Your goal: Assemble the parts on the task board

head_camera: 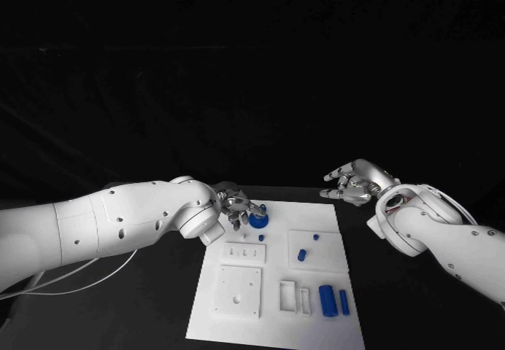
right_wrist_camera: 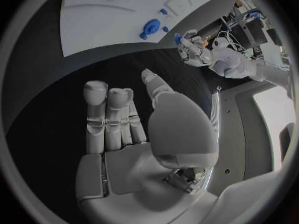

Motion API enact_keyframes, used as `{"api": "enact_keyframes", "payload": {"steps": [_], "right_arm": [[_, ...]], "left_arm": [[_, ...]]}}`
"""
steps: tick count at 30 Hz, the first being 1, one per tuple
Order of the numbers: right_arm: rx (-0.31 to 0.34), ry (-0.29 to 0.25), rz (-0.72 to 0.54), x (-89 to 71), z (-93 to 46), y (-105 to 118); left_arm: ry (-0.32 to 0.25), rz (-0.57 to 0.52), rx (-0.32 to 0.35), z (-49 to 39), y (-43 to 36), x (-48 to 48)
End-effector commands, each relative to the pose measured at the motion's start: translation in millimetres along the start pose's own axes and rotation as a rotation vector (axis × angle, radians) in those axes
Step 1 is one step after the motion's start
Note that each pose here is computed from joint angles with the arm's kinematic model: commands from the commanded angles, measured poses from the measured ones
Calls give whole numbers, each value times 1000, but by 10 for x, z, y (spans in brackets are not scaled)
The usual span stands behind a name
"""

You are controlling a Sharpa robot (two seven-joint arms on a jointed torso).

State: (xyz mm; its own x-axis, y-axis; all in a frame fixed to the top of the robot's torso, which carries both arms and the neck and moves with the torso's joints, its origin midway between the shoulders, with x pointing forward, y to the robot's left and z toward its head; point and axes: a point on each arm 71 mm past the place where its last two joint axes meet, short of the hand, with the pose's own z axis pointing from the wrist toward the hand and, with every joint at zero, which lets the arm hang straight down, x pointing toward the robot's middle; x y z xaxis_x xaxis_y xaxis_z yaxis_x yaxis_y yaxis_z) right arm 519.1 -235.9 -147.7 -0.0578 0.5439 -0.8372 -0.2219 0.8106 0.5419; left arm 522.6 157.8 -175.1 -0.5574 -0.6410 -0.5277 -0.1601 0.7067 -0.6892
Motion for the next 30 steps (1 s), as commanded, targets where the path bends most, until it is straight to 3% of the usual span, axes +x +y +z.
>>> {"api": "enact_keyframes", "payload": {"steps": [1, 15, 30], "right_arm": [[2, -18, 62, -19, 25, -46], [48, -29, 75, -7, 109, -215], [73, -13, 79, 45, 155, -279]], "left_arm": [[14, 86, -7, -36, 46, 53], [10, 196, -35, -128, 233, 213], [69, 253, -131, -14, 399, 428]]}}
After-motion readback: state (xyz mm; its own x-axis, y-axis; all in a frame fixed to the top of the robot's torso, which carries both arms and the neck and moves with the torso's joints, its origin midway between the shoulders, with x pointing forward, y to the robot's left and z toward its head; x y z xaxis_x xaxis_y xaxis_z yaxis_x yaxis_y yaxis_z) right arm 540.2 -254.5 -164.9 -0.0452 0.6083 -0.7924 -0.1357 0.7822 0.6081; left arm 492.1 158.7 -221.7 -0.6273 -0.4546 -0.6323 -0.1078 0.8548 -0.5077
